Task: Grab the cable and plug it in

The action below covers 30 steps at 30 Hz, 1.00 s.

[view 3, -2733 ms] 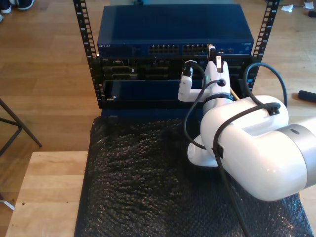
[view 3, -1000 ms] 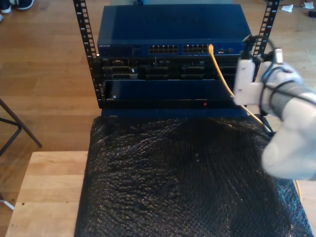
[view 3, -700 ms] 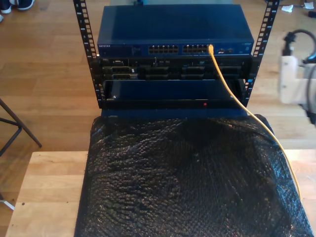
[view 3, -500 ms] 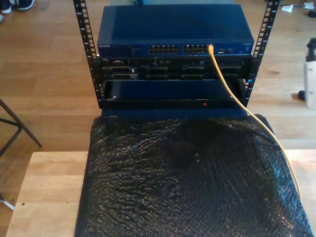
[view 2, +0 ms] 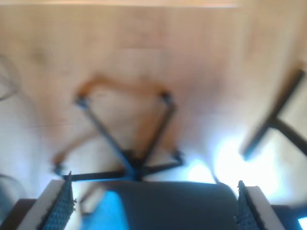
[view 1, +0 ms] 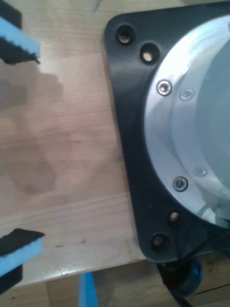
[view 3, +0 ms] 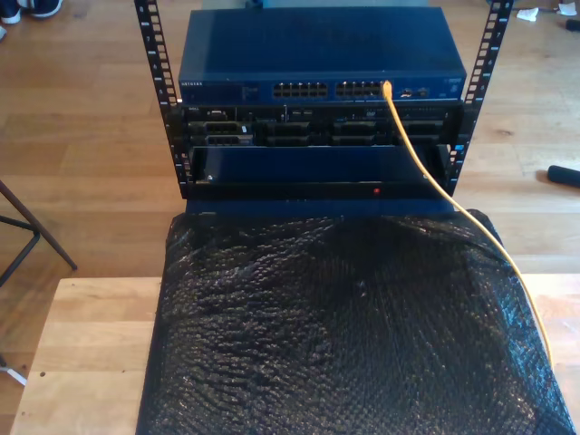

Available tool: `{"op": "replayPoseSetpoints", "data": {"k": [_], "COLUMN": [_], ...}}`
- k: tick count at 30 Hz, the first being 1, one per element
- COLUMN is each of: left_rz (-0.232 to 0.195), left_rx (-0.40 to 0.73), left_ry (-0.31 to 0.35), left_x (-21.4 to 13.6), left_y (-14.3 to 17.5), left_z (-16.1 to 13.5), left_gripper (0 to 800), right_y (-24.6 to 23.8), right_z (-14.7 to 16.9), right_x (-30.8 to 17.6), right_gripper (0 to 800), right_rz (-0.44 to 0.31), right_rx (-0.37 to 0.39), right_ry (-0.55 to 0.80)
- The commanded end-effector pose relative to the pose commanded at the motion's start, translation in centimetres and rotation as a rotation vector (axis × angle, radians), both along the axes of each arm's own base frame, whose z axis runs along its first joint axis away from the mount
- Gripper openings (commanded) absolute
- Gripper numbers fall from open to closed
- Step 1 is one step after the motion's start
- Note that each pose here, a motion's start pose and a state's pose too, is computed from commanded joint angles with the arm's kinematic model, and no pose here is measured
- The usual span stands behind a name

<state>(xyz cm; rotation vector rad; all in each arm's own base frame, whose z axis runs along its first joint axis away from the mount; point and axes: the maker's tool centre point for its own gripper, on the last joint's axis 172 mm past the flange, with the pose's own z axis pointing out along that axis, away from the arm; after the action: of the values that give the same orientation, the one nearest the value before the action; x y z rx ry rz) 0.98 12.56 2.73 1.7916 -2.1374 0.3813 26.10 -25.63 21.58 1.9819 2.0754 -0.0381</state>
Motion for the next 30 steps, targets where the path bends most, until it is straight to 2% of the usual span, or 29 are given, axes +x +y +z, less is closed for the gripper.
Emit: {"op": "replayPoseSetpoints", "data": {"k": [4,7,10,17,25,30], "left_rz": [0.000,0.000,0.000,0.000,0.000,0.000], "left_rx": [0.000,0.000,0.000,0.000,0.000,0.000], "left_ry": [0.000,0.000,0.000,0.000,0.000,0.000], "left_x": [0.0,0.0,0.0,0.0,0.0,0.0], "left_y": [0.0,0.0,0.0,0.0,0.0,0.0], "left_z": [0.0,0.0,0.0,0.0,0.0,0.0], "left_gripper": [800,800,800,800,800,800], "right_y": [-0.2,-0.4,-0.7,0.8,5.1,6.1], "right_z": [-1.1,-1.7,-2.0,-5.2,-10.6,-12.9], "right_x": [-4.9,-8.5,-11.3,-18.4,-22.6,-23.0], "right_gripper": [799,799,798,799,799,799], "right_rz": [0.031,0.023,0.010,-0.007,0.013,0.092], "right_rx": [0.065,0.110,0.135,0.187,0.261,0.270], "right_ry": [0.106,0.155,0.179,0.208,0.230,0.236]}}
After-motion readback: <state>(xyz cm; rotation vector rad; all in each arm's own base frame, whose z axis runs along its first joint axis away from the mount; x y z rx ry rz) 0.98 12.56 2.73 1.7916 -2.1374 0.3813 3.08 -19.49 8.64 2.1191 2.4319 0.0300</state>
